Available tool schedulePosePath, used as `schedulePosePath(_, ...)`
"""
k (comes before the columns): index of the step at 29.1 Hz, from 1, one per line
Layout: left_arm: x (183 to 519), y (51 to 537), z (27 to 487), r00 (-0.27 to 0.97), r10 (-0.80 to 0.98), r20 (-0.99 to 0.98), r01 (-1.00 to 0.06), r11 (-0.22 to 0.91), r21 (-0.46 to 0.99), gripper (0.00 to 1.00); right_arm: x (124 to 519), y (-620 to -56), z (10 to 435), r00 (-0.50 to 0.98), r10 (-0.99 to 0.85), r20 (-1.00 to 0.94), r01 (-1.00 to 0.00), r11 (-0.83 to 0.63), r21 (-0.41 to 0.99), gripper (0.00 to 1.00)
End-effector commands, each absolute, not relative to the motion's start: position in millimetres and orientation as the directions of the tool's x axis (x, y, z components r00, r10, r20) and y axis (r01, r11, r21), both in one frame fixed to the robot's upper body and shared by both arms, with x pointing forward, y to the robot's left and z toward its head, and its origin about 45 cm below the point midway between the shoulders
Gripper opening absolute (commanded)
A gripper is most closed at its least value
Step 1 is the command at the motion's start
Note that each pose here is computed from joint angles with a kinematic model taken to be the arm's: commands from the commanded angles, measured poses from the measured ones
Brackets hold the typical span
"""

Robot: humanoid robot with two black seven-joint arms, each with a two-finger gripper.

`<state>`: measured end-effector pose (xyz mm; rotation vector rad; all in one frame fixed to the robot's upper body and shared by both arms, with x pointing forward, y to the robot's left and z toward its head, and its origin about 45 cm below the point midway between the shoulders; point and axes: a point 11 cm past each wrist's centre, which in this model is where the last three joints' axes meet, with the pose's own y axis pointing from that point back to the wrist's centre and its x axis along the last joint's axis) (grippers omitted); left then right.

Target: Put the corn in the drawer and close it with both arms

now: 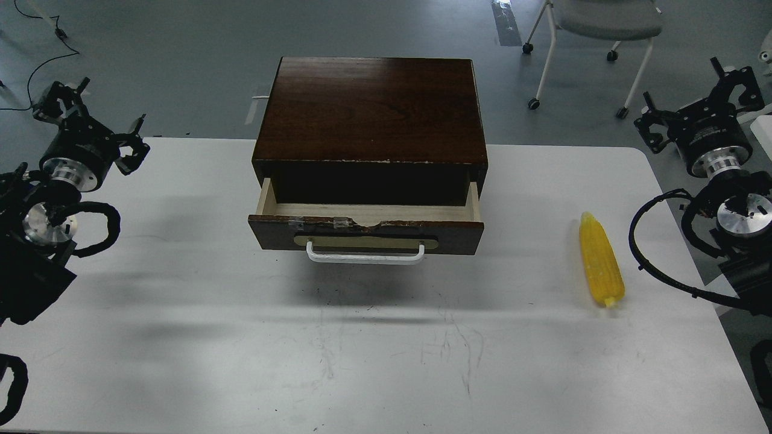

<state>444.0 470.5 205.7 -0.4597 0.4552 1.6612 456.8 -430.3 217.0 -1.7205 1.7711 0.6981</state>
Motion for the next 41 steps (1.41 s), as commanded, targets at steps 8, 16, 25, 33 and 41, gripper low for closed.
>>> schedulePosePath(8, 438.2, 486.6, 211.7, -0.149, 0.838, -0.525, -0.986, -0.164, 0.018, 0.98, 453.8, -446.4, 225.5, -0.013, -0.796, -0.605, -1.0, -0.001, 0.023, 1.0)
schedulePosePath(16, 438.0, 488.7, 212.3, -0.155, 0.839, -0.522, -0.985, -0.171, 0.019, 0.98, 459.8, -500.0, 316.9, 0.041, -0.987, -0.154, -0.996, -0.054, 0.076, 1.0)
schedulePosePath(25, 435.1, 508.6, 229.3, -0.168, 0.851, -0.498, -0.981, -0.195, -0.001, 0.98, 469.3, -481.3, 369.9, 0.313, -0.816, 0.486, -0.926, -0.149, 0.346, 1.0)
schedulePosePath(33, 428.6, 523.5, 235.4, -0.188, 0.856, -0.482, -0.975, -0.22, -0.011, 0.98, 454.8, -420.0, 331.5, 0.645, -0.407, 0.647, -0.756, -0.212, 0.619, 0.98)
schedulePosePath(41, 426.0, 534.6, 245.3, -0.198, 0.854, -0.481, -0.97, -0.241, -0.03, 0.98, 396.1, -379.8, 265.3, 0.842, -0.12, 0.526, -0.538, -0.135, 0.832, 1.0)
